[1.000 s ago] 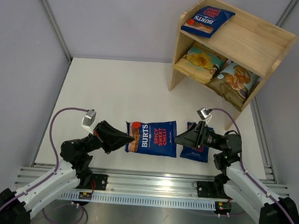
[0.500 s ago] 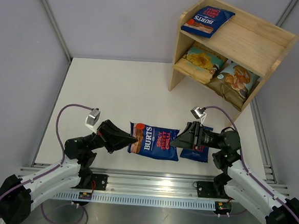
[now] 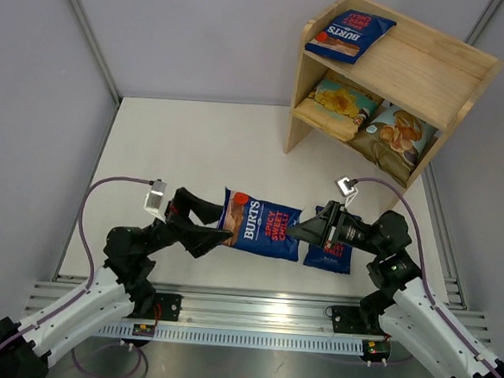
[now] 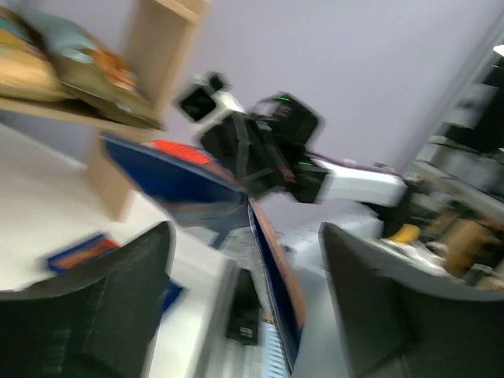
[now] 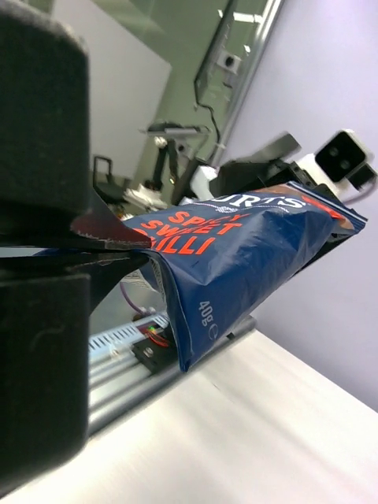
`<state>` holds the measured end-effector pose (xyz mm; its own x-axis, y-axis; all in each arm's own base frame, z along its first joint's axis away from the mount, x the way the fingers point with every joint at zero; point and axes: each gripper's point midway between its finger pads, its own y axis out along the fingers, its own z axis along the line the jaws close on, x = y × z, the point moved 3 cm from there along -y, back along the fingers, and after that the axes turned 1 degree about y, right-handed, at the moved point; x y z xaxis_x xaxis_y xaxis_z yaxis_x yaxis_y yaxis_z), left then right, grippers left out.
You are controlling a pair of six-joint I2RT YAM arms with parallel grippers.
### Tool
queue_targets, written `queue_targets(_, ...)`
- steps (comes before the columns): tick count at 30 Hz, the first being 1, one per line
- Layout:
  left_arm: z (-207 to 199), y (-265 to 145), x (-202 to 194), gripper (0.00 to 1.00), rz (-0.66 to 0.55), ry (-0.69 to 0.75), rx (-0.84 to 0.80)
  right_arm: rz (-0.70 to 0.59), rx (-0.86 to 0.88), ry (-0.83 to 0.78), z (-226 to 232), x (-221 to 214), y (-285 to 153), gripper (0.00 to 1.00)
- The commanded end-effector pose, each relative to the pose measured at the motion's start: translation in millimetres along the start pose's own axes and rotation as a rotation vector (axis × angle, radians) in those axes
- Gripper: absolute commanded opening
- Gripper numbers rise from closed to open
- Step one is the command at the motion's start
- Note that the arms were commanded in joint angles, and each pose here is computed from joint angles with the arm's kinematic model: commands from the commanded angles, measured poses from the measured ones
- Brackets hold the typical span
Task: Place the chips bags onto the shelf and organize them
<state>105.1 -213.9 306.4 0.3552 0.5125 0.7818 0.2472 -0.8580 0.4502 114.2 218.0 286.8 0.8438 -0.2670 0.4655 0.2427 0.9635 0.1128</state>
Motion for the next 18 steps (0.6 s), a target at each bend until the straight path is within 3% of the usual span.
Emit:
queue_targets(1, 35, -6, 23, 0.96, -0.031, 0.09, 0.332, -0.097, -0.082, -0.117, 9, 21, 0, 0.0)
queue_targets(3, 63, -26, 25, 0.99, -0.041, 0.073, 0.583, -0.14, -0.123, -0.143, 12, 32, 1, 0.0)
queue_targets(9, 83, -81, 49, 0.99, -0.096, 0.082, 1.016, -0.312, -0.195, -0.179, 34, 76, 4, 0.0)
queue_targets(17, 72, -107, 60, 0.99, 0.159, 0.2, 1.208, -0.633, -0.286, -0.195, 88, 160, 2, 0.0)
queue_targets(18, 66, -109, 70, 0.99, 0.141, 0.214, 1.221, -0.667, -0.3, -0.197, 91, 168, 1, 0.0)
